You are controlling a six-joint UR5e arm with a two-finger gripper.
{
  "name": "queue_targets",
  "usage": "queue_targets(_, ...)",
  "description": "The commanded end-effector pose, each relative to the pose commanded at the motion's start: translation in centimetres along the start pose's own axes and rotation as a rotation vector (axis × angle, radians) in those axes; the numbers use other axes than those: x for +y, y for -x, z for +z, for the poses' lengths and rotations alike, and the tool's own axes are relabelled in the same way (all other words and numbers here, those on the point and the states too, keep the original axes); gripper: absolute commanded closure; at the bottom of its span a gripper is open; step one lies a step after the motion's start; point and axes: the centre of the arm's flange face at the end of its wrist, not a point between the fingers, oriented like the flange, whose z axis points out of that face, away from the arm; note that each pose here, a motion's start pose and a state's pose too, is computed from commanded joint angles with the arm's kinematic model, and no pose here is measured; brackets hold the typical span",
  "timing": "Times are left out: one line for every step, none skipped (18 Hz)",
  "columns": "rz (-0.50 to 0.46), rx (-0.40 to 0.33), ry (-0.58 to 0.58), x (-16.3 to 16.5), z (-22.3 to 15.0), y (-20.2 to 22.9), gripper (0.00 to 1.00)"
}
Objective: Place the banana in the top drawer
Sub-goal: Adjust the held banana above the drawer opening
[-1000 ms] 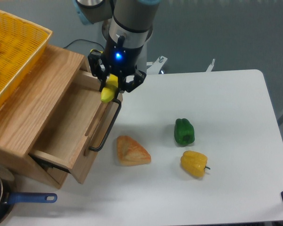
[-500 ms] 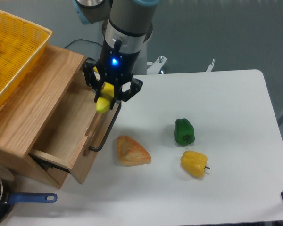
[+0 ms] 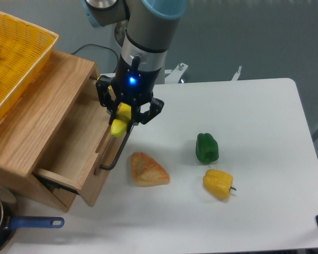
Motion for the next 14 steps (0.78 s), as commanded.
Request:
queue_targets(0.002,-0.004,-0.004,-0.1,-0.1,0.0,0.89)
queue_targets(0.004,-0.004,-0.005,-0.1,-0.1,0.0,0.89)
queue_targets(0.007,-0.005,-0.004,0.0,-0.1,0.1,0.89)
queue_targets(0.005,-0.008,-0.006,0.1,-0.2,0.4,0.89)
queue_targets(0.004,-0.012,-0.010,0.1,-0.4,0.6,0.89)
queue_targets(-0.001,-0.021,-0.018,0.1,-0.7,1.1,0.89)
queue_targets(-0.005,-0.035,-0.035,0.2,-1.3,1.8,0.89)
queue_targets(-0.008,-0.046,-0.045,0.3,-1.6,2.3,0.89)
queue_targets(-0.010,-0.055,-0.056,0.4,-2.0,2.6,0.89)
queue_targets(-0.009,-0.063,-0.063,0.4,-2.1,2.8,0.89)
queue_targets(-0.008,-0.070,-0.073,0.4,-2.3,3.0,0.89)
queue_targets(-0.006,-0.078,-0.082,0.3,-2.5,3.2,0.89)
queue_targets(-0.003,-0.088,-0.091,0.3,-2.7,3.3,0.89)
queue_targets(0.003,-0.098,-0.103,0.2,-2.9,3.3,0.89)
